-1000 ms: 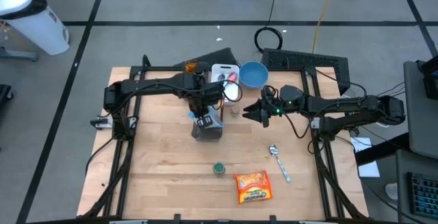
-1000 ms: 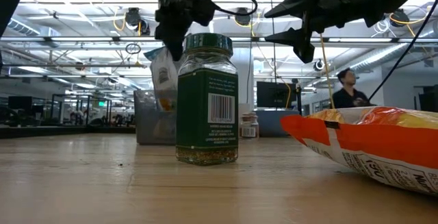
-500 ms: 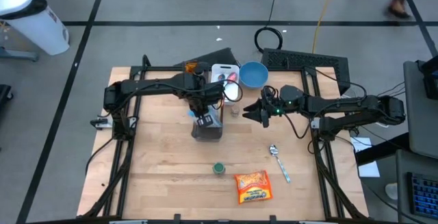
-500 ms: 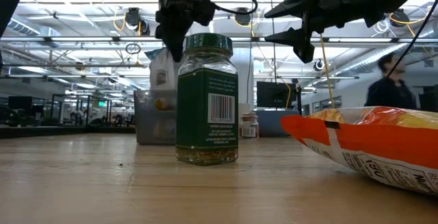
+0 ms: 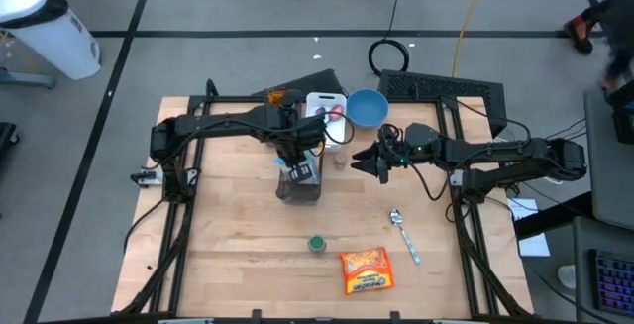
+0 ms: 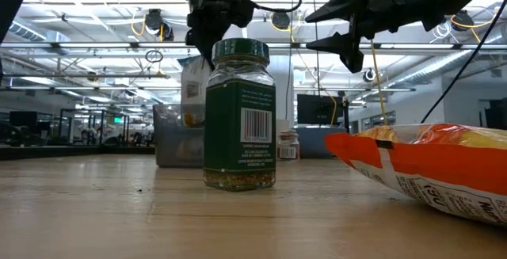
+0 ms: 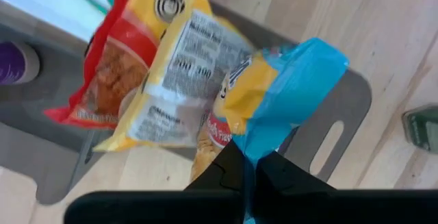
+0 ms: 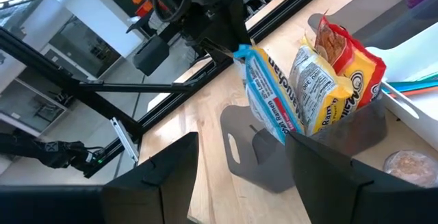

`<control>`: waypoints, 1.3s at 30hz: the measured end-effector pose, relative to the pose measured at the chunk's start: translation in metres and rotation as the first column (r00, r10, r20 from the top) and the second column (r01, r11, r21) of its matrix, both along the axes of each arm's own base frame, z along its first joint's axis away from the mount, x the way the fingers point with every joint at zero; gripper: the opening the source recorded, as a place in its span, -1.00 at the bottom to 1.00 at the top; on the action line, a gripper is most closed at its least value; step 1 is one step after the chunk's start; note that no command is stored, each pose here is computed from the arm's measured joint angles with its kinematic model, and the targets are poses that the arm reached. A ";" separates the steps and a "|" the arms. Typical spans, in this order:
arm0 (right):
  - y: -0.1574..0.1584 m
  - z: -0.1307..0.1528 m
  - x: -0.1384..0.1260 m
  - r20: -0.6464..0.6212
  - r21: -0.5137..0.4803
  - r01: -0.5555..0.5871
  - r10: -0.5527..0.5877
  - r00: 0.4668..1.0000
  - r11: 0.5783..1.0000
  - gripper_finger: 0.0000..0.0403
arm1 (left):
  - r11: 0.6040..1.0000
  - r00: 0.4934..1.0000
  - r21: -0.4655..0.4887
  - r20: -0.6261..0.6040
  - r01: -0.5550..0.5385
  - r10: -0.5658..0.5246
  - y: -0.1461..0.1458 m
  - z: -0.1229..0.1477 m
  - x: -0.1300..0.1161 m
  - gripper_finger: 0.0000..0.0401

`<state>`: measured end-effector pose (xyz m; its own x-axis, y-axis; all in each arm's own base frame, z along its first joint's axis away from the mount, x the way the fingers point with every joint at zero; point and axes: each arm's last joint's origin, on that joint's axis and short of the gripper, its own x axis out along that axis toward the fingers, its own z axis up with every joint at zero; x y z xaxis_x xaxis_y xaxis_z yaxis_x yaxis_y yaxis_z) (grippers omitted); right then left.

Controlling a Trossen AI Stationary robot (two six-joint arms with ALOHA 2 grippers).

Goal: Pick & Place Food Item
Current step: Put the blue noodle pack into the bottom black bin

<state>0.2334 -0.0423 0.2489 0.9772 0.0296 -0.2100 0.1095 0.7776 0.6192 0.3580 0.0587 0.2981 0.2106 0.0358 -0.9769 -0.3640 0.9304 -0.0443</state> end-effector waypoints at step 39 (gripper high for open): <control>-0.001 0.000 0.000 -0.003 0.000 0.024 -0.024 1.000 1.000 0.05 | 0.999 0.999 0.012 0.005 0.051 -0.051 0.004 -0.030 0.025 -0.97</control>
<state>0.2335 -0.0430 0.2485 0.9770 0.0065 -0.2129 0.1297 0.7748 0.6187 0.3830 0.0630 0.2680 0.2174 0.0367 -0.9754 -0.3161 0.9481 -0.0348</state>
